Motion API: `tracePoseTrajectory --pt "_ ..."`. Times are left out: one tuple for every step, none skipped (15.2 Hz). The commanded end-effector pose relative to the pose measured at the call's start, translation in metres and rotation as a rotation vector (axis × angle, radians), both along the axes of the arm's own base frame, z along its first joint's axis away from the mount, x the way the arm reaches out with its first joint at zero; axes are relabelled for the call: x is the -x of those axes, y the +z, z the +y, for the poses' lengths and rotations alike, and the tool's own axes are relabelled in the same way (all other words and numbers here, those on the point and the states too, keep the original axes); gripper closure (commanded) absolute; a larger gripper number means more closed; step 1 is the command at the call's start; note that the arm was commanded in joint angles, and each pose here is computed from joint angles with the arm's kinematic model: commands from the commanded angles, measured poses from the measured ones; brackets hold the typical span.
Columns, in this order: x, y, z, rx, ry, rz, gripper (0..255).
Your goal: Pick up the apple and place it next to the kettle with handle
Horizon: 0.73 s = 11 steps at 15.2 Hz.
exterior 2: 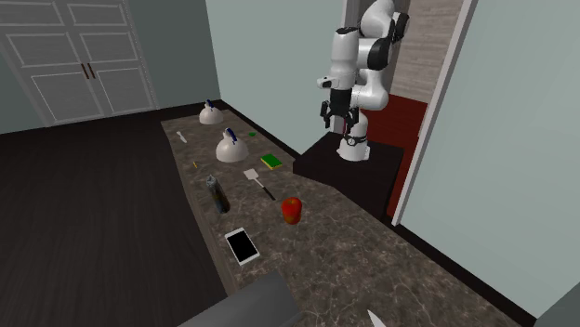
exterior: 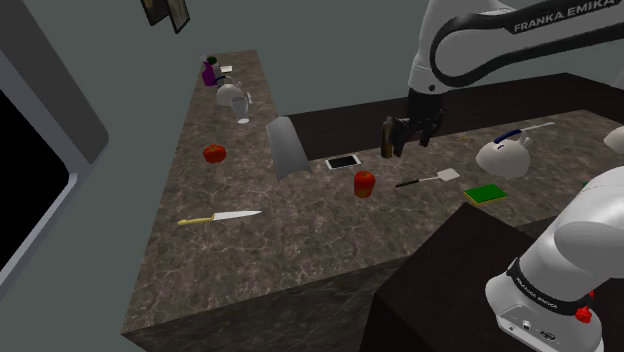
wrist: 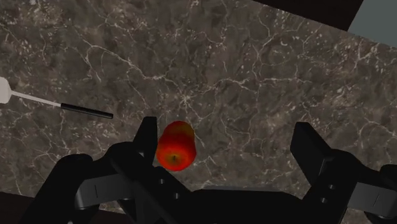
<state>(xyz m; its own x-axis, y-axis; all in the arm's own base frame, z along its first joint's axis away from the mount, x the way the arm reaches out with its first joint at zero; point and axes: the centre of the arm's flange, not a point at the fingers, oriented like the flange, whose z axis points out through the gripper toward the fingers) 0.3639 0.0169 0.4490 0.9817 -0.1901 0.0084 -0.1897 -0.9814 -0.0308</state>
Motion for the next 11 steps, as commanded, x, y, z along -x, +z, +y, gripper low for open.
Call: tracePoseTrajectory --pt "-0.010 -0.024 -0.004 0.004 -0.024 -0.018 0" --pt "-0.016 -0.035 -0.005 0.006 -0.035 -0.024 0" --pt "-0.021 -0.046 -0.007 0.008 -0.047 -0.030 0" --pt "-0.027 -0.057 -0.009 0.009 -0.058 -0.037 0" --pt "-0.033 -0.068 -0.011 0.011 -0.070 -0.043 0" --pt "-0.039 -0.079 -0.014 0.013 -0.081 -0.050 0" --pt "-0.044 -0.090 -0.016 0.015 -0.092 -0.056 0" --pt "-0.050 -0.101 -0.018 0.017 -0.104 -0.063 0" --pt "-0.056 -0.112 -0.021 0.019 -0.115 -0.069 0" --pt "-0.062 -0.123 -0.023 0.020 -0.127 -0.075 0" --pt "-0.068 -0.134 -0.026 0.022 -0.138 -0.082 0"
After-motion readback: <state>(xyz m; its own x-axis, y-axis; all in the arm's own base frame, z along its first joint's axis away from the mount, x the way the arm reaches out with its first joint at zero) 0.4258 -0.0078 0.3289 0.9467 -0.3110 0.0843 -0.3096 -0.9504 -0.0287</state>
